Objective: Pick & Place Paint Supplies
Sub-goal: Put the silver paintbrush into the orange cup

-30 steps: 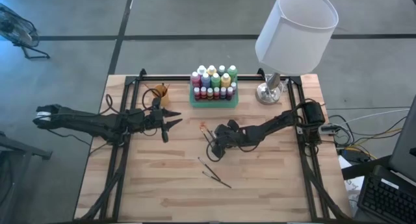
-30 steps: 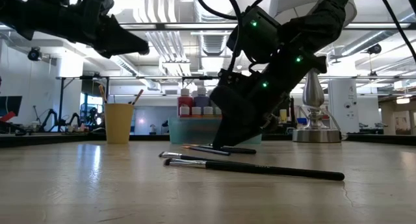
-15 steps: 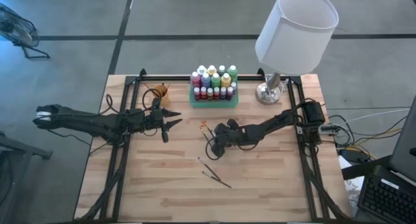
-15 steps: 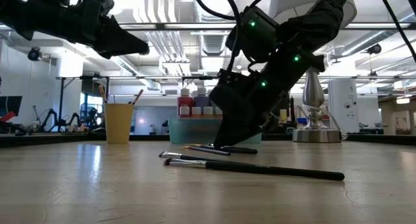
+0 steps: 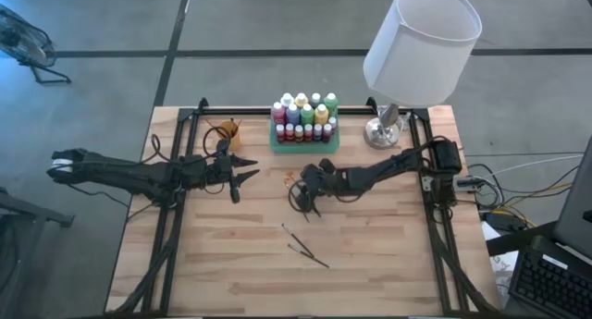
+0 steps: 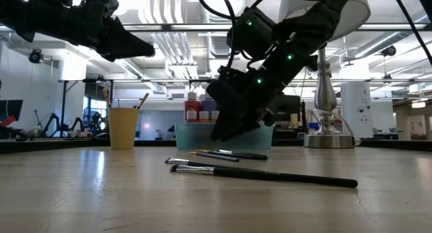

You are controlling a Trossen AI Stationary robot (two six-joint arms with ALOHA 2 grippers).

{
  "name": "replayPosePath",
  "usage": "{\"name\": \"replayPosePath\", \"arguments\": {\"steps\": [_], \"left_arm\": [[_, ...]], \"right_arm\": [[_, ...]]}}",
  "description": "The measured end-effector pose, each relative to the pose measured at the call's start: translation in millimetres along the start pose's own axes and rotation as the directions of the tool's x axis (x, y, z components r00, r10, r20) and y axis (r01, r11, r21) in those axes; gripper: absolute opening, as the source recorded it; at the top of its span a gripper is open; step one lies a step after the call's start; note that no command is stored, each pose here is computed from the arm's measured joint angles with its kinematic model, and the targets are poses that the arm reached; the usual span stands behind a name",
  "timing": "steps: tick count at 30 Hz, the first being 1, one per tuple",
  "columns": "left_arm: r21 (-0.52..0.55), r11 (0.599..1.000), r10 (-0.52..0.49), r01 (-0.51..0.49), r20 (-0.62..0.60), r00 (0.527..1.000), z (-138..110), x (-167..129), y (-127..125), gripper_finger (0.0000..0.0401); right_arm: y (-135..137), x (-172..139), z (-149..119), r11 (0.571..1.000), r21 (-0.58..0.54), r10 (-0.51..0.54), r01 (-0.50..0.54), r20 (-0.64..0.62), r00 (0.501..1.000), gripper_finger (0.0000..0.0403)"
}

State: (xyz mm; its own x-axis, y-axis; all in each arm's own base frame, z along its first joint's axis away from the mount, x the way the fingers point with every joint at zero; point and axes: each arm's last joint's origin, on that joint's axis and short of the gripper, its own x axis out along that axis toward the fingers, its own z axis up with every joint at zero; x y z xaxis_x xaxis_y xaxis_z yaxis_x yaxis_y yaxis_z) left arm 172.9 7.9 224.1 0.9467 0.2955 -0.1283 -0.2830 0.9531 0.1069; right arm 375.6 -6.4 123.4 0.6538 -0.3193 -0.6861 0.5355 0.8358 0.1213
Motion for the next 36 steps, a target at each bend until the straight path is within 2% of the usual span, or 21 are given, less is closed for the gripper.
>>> {"name": "replayPosePath", "arguments": {"steps": [5,20,26,36], "left_arm": [[0.001,1.0,0.0,0.0,-0.003,1.0,-0.3,0.0,0.0,0.0122],[0.001,1.0,0.0,0.0,-0.005,1.0,-0.5,0.0,0.0,0.0122],[0.002,1.0,0.0,0.0,-0.005,1.0,-0.5,0.0,0.0,0.0122],[0.001,1.0,0.0,0.0,-0.005,1.0,-0.5,0.0,0.0,0.0122]], "right_arm": [[-3.1,1.4,1.8,1.0,0.004,0.013,-0.013,-0.008,1.0,0.0164],[-3.1,2.2,1.7,1.0,0.003,0.014,-0.014,-0.008,1.0,0.0119],[-1.5,2.2,3.3,0.999,0.01,0.045,-0.045,0.002,0.999,0.0127],[-3.9,2.9,2.8,0.999,0.018,0.037,-0.037,0.003,0.999,0.0146]]}}
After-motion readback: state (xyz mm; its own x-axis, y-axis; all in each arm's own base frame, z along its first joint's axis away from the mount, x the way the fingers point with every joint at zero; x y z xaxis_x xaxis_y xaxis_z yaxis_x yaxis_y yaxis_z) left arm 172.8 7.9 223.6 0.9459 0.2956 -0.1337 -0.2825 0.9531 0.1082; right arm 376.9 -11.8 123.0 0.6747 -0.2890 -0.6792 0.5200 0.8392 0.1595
